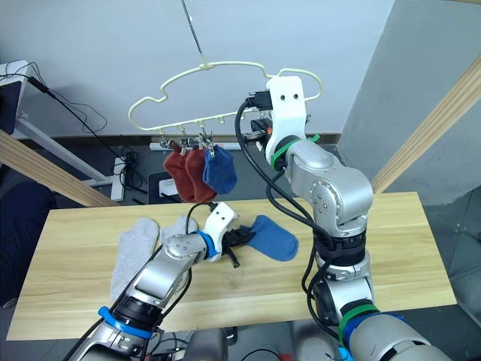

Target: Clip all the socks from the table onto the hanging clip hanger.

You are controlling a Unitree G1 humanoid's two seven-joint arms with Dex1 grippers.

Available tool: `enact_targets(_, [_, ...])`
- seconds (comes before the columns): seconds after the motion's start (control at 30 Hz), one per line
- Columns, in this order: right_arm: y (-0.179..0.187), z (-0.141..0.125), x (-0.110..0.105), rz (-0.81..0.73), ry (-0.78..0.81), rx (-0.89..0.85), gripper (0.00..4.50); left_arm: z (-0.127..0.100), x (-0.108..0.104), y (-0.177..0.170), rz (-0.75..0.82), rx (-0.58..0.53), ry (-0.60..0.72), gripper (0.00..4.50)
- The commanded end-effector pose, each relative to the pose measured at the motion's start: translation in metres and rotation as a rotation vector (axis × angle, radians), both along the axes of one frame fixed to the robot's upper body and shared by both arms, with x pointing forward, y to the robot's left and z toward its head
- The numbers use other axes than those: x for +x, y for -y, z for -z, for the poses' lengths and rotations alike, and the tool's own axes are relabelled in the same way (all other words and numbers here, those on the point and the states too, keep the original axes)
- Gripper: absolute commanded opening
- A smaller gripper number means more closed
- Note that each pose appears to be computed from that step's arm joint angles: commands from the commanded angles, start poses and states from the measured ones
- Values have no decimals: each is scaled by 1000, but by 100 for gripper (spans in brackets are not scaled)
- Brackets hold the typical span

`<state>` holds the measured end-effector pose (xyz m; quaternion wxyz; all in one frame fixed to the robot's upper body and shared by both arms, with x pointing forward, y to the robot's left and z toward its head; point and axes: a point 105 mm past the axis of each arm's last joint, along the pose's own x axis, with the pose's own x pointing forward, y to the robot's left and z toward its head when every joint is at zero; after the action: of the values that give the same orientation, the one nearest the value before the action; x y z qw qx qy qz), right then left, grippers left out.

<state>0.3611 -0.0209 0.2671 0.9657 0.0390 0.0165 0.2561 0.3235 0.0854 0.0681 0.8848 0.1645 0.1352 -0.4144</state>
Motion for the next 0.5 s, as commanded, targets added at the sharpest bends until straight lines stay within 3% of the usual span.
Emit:
enact_targets(0.03, [-5, -19, -12, -57, 65, 33, 17, -36, -5, 2, 22, -128, 79, 4])
enact_targets(0.3, [-5, -19, -16, -85, 34, 46, 17, -84, -8, -2, 37, -246, 219, 4])
enact_targets(0.5, [-3, -21, -16, -90, 14, 64, 17, -105, -7, 4, 42, -299, 283, 4])
